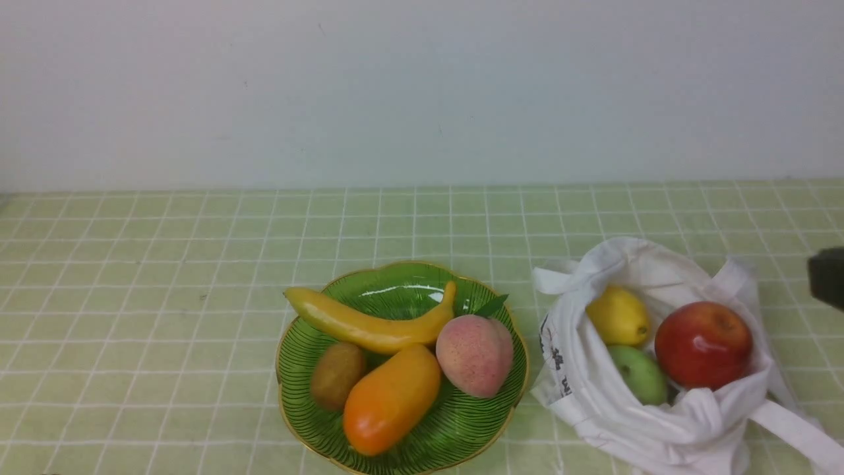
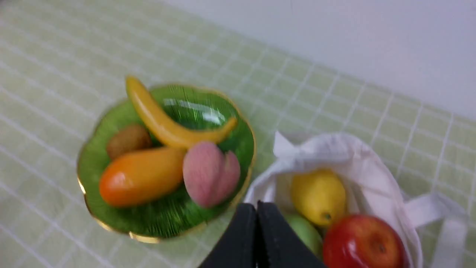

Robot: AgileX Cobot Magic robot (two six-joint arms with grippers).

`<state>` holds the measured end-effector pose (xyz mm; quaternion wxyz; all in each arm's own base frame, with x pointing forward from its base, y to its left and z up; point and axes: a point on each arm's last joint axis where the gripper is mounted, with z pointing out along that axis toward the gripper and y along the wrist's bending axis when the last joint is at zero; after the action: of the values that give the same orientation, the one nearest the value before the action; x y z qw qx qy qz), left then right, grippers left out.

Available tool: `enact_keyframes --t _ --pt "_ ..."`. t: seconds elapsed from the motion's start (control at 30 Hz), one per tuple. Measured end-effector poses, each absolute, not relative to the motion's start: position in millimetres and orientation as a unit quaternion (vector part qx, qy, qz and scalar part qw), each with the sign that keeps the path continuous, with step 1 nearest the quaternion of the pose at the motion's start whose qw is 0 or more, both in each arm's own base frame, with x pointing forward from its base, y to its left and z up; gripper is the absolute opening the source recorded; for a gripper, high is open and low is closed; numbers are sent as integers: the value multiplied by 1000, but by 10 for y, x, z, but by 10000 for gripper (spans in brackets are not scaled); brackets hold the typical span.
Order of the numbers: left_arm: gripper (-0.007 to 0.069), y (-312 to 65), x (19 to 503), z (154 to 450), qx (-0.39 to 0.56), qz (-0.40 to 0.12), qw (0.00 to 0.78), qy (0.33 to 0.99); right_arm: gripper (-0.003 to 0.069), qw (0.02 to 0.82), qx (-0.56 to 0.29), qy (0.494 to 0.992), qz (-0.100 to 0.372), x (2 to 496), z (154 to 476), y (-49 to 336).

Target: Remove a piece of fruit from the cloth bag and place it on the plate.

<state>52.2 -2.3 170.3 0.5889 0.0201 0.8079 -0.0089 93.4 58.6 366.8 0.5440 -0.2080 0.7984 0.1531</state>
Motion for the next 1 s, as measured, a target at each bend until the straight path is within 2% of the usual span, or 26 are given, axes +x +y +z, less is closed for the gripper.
enact_keyframes --t 0.13,0.27,1.0 --pt "-8 -23 522 1703 20 -9 589 808 -14 635 -210 718 192 717 3234 462" --pt "-8 -23 522 1703 20 -9 589 808 -14 638 -215 713 196 693 2975 458" --pt "-8 -23 522 1703 20 -9 589 808 -14 639 -217 712 196 700 2948 468"
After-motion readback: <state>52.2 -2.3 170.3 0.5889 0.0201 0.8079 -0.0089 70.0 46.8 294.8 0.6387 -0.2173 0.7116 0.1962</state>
